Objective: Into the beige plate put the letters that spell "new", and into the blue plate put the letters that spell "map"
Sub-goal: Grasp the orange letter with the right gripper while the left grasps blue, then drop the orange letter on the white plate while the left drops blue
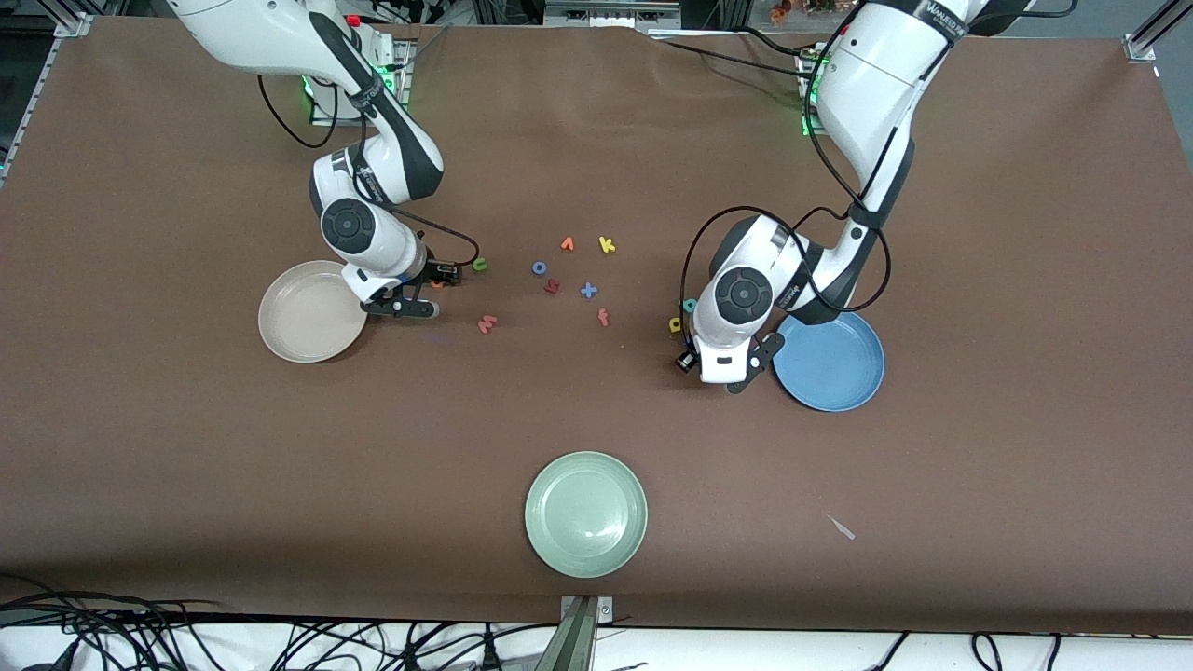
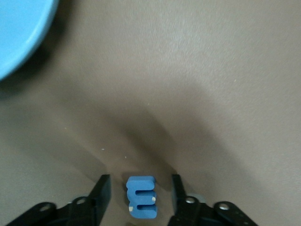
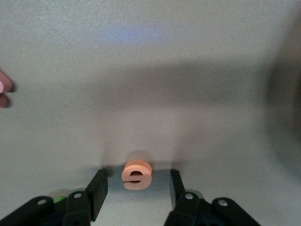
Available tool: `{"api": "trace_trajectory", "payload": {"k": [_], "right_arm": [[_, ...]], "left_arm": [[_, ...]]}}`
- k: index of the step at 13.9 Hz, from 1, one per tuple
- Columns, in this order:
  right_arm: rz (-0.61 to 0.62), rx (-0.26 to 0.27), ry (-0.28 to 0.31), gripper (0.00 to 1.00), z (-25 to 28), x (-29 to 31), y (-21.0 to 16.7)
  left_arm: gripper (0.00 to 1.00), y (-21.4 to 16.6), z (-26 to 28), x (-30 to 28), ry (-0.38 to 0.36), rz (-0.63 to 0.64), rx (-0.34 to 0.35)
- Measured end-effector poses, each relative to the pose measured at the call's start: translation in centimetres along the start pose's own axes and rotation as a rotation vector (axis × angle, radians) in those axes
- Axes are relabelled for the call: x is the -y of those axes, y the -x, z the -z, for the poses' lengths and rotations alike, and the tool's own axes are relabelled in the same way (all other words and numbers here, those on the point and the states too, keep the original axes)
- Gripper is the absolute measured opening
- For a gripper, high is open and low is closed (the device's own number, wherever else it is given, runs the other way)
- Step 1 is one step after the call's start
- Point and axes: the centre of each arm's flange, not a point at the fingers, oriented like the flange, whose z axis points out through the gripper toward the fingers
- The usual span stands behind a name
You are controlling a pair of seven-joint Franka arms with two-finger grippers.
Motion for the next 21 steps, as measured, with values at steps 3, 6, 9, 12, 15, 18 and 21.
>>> {"api": "trace_trajectory", "payload": {"k": [3, 6, 9, 12, 15, 18, 21], "right_arm": [[-0.001, 0.000, 0.000, 0.50, 0.0, 0.0, 0.0], [-0.002, -0.002, -0.001, 0.39, 0.1, 0.0, -0.1], [-0.002, -0.002, -0.001, 0.34, 0.1, 0.0, -0.1], [-0.006, 0.004, 0.002, 0.28, 0.6, 0.2, -0.4], [-0.022, 0.101, 0.053, 0.28, 4.9, 0.3, -2.9], [0.014, 0.124, 0.071, 0.28, 9.2, -2.6, -6.3], [0.102, 0.131, 0.088, 0.28, 9.3, -7.9, -8.2]], "left_arm": [[0.38, 0.3, 0.2, -0.3, 0.014, -0.005, -0.003], [0.27, 0.4, 0.3, -0.3, 0.015, -0.006, -0.003], [0.27, 0.0, 0.8, -0.5, 0.020, -0.004, -0.006], [0.27, -2.7, 4.6, 0.0, 0.008, -0.065, -0.012], [0.27, -8.6, 9.2, 2.8, -0.029, -0.196, -0.003], [0.27, -14.2, 9.6, 6.3, -0.123, -0.353, -0.048], [0.27, -16.3, 7.8, 8.4, -0.164, -0.443, -0.025]]}}
